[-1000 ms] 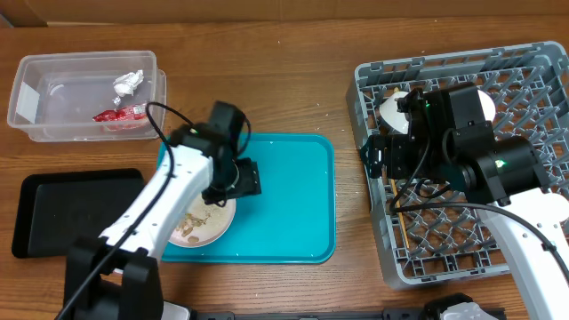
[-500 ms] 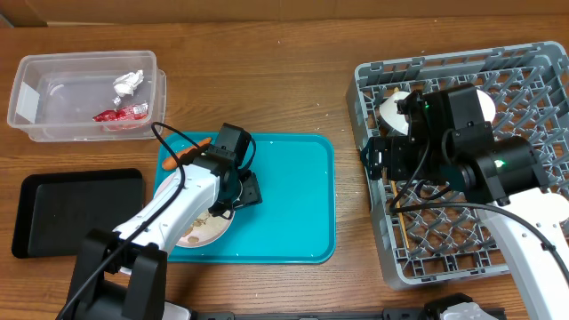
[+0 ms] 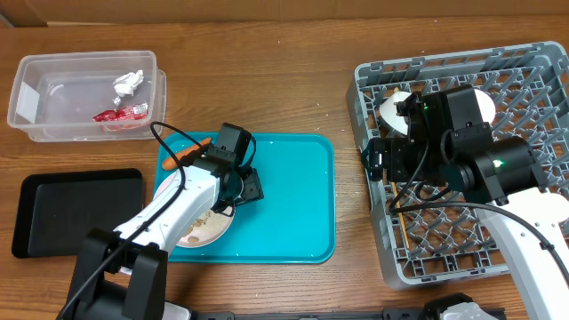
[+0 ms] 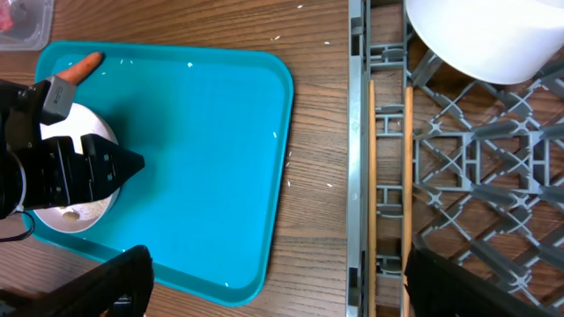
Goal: Sort waste into correct bins and load items into the dishwasher
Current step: 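Reach the left gripper to the white plate rim and grasp it, then lift the plate with the left gripper and move it left over the black tray, then tilt the plate with the left gripper to dump rice and peanuts onto the black tray, then carry the empty plate right and set it on the teal tray, then grasp the white plate with the right gripper and lift it, then stand the plate upright in the back of the dish rack with the right gripper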
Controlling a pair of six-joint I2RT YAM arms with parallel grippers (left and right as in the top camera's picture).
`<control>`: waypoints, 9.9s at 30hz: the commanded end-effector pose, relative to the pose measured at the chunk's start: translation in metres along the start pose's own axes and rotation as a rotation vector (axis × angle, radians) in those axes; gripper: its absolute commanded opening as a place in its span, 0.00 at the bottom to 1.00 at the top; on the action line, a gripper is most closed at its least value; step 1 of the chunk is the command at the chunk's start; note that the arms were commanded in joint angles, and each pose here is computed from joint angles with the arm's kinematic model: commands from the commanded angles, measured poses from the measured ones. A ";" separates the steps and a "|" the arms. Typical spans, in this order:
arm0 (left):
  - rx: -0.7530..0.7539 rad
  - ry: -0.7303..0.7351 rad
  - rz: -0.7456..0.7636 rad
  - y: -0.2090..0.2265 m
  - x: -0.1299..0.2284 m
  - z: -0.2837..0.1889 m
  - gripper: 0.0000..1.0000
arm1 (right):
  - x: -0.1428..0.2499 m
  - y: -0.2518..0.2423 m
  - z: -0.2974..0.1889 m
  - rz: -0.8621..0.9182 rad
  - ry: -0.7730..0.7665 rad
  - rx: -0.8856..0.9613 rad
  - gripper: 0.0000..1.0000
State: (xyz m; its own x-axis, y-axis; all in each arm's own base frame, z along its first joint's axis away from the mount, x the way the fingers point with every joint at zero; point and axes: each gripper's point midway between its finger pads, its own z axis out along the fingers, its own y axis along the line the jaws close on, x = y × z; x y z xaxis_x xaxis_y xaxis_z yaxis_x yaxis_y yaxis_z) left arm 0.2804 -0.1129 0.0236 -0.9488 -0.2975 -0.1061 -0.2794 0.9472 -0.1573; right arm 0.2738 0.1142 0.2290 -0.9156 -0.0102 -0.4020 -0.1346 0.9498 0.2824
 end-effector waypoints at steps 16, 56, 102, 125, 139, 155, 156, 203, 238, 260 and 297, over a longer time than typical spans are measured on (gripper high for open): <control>-0.152 0.126 0.024 0.029 0.025 0.031 0.56 | 0.002 -0.001 0.000 -0.008 0.006 0.001 0.94; -0.312 0.041 0.091 0.019 -0.032 -0.063 0.04 | 0.023 -0.007 -0.001 0.010 0.090 0.027 0.93; 0.660 -0.116 -0.353 0.161 -0.128 -0.184 0.04 | 0.021 -0.011 0.000 0.009 0.084 0.049 0.93; 0.920 -0.298 -0.517 0.205 -0.132 -0.234 0.04 | 0.021 -0.012 0.001 0.010 0.087 0.053 0.93; 0.732 -0.183 -0.614 0.222 -0.115 -0.207 0.04 | 0.021 -0.012 0.002 0.011 0.092 0.055 0.93; 0.885 -0.246 -0.435 0.189 -0.123 -0.226 0.04 | 0.019 -0.012 0.002 0.009 0.084 0.052 0.94; 0.889 -0.232 -0.411 0.181 -0.122 -0.225 0.04 | 0.019 -0.011 0.003 0.010 0.082 0.052 0.94; 0.091 0.120 0.405 -0.075 -0.050 -0.119 0.45 | -0.006 0.013 0.004 -0.001 -0.009 -0.079 0.99; 0.058 -0.062 -0.101 0.090 -0.108 -0.196 0.80 | 0.067 0.067 0.240 -0.002 0.480 0.034 0.04; 0.060 -0.071 -0.099 0.089 -0.110 -0.196 0.81 | -0.109 -0.139 -0.164 0.282 -0.686 1.267 0.04; 0.064 -0.091 -0.097 0.088 -0.115 -0.197 0.81 | -0.063 -0.330 -0.016 0.597 -0.105 1.293 0.14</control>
State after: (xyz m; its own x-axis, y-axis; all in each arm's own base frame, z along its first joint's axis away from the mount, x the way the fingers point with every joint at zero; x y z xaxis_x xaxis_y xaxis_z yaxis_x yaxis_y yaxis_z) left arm 0.3340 0.0288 0.2098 -0.8957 -0.4186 -0.1503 -0.3792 0.8953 -0.2337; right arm 0.3675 -0.2153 0.1909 -0.6396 0.4311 -0.6364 0.7687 0.3553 -0.5318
